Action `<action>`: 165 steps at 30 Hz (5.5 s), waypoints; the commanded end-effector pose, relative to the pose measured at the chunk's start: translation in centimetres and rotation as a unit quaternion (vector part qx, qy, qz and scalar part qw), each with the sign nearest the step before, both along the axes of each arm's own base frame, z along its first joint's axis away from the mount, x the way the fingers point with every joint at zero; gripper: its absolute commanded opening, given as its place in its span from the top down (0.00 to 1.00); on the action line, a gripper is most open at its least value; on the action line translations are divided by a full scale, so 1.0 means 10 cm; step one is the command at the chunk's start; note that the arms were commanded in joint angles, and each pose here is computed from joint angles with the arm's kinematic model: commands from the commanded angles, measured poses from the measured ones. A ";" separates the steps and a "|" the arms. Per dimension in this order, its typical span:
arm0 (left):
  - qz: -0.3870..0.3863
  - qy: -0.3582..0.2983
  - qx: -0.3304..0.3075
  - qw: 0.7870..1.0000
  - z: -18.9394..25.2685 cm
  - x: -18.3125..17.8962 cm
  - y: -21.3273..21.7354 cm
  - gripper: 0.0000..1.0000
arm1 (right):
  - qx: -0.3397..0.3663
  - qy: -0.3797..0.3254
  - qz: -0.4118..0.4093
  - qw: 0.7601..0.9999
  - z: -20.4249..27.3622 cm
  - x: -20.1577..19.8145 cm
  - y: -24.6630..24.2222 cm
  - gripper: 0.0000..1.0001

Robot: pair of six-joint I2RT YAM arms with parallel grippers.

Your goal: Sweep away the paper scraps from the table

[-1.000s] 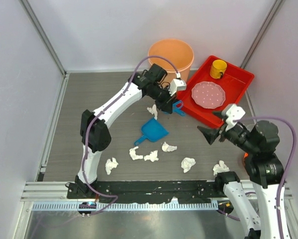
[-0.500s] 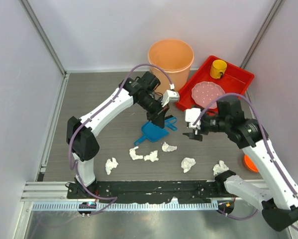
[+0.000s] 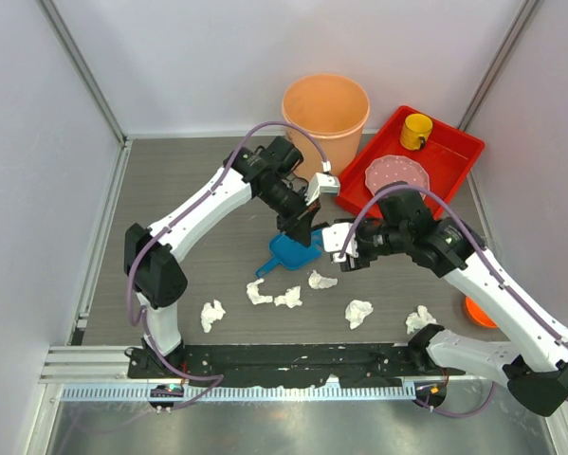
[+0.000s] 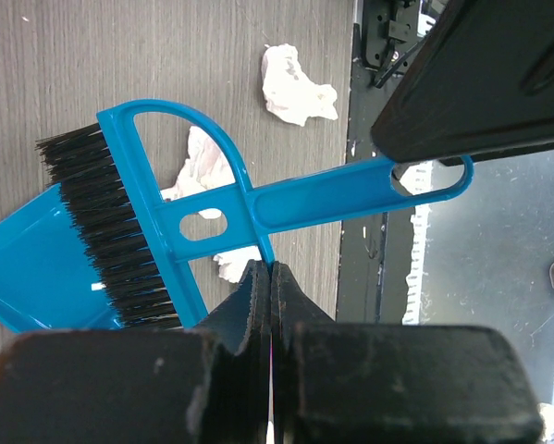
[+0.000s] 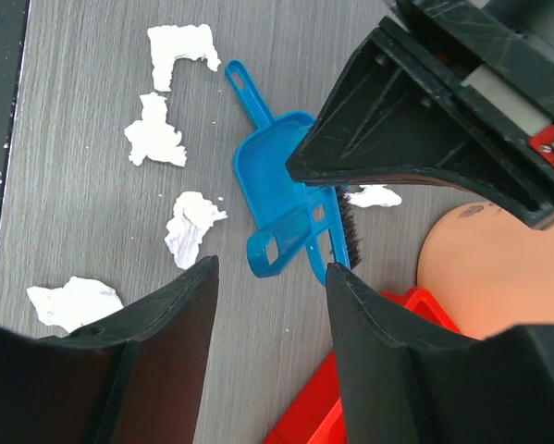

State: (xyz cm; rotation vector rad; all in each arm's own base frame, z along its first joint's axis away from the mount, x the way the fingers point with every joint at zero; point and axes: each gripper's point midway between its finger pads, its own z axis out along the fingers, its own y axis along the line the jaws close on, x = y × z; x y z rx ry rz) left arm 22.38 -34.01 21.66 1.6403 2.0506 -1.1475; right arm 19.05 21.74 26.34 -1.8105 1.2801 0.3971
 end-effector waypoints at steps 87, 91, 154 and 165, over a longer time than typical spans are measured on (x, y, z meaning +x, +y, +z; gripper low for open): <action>0.163 -0.159 0.185 0.956 -0.90 0.47 1.21 0.30 | 0.188 0.098 -0.927 0.309 -0.98 1.88 -3.90 0.99; 0.163 -0.163 0.187 0.955 -0.88 0.48 1.22 0.30 | 0.201 0.140 -0.916 0.318 -1.02 1.74 -3.70 0.99; 0.156 -0.203 0.142 0.956 -0.54 0.39 1.25 0.32 | -0.227 0.187 -0.377 0.878 -0.35 -0.33 -1.60 0.99; 0.155 -0.200 0.147 0.956 -0.58 0.39 1.26 0.32 | -0.299 0.207 -0.295 0.884 -0.96 -0.76 -1.80 0.99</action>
